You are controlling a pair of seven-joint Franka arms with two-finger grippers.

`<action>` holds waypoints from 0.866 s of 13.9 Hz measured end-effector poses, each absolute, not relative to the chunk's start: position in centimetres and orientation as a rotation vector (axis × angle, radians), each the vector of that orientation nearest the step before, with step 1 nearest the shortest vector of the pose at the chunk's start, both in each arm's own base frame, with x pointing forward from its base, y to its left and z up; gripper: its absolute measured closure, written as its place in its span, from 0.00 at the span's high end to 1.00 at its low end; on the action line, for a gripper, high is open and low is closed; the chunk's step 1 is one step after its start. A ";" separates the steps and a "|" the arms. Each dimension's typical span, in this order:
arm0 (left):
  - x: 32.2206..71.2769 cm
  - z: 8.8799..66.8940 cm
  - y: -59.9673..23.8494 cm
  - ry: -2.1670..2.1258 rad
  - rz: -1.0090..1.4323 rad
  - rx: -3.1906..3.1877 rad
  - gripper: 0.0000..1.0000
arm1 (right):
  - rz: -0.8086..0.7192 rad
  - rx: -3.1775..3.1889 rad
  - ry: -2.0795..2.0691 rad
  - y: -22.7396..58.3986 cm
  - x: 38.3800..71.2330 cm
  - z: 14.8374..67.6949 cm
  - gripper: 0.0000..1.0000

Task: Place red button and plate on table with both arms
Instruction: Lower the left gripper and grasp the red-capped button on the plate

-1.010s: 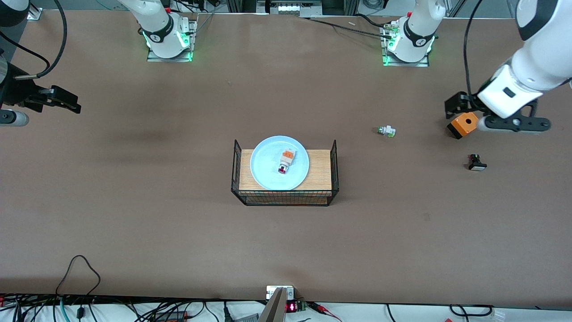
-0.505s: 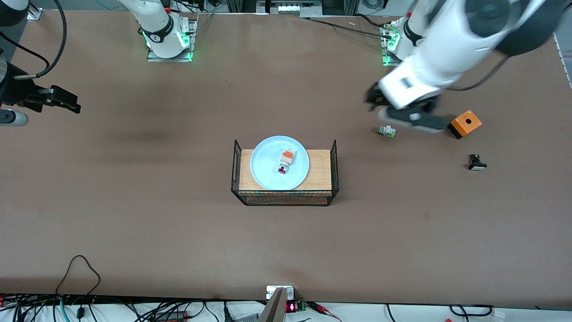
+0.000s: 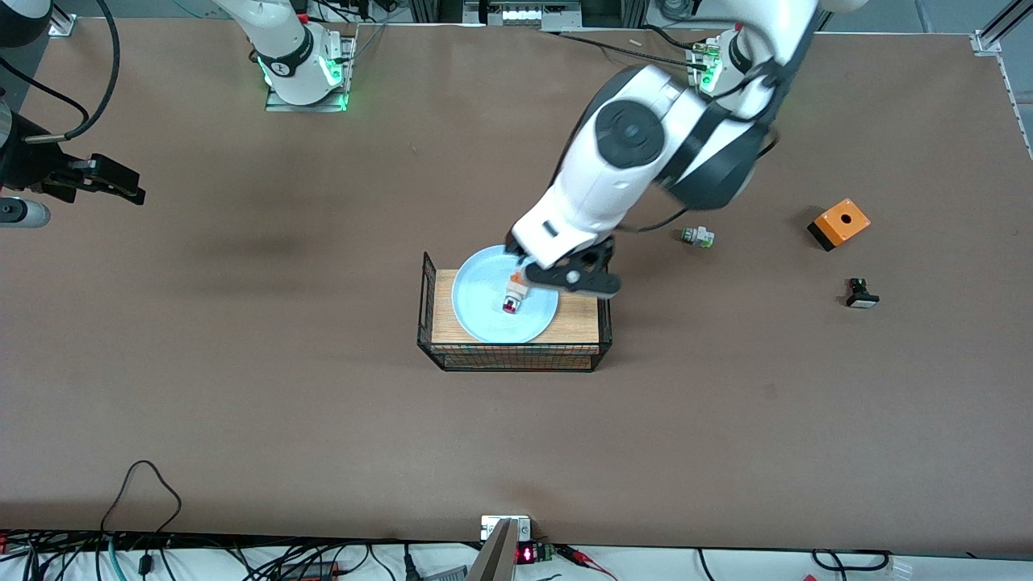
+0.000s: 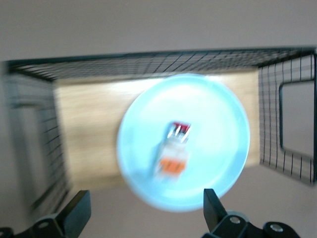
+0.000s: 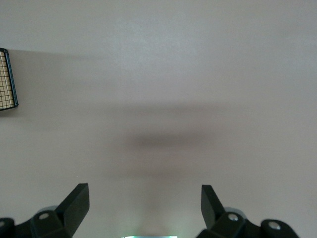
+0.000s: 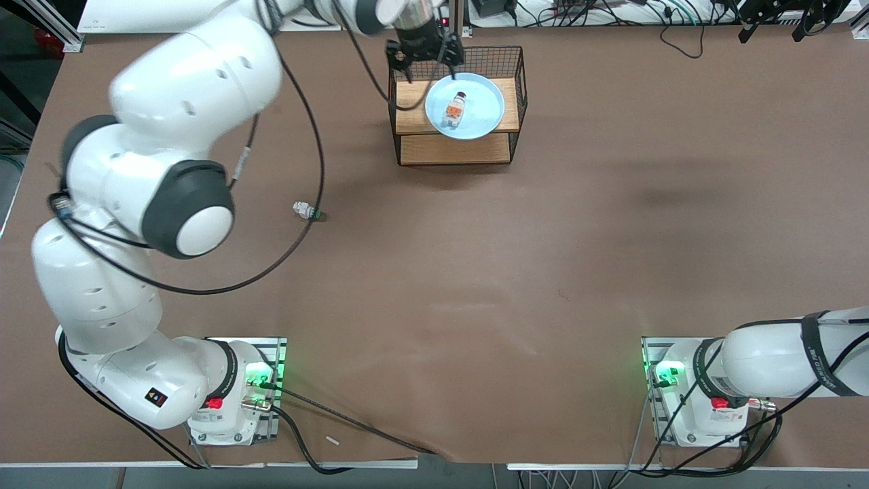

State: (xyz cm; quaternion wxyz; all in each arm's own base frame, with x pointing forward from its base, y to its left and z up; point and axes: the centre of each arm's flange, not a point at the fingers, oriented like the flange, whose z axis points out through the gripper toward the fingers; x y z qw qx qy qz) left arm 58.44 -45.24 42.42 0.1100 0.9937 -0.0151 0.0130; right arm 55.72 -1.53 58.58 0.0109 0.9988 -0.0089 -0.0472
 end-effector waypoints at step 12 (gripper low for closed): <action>55.7 34.8 -51.9 -0.181 0.266 3.042 0.93 | -0.131 3.116 -0.022 -1.1 56.1 59.0 1.00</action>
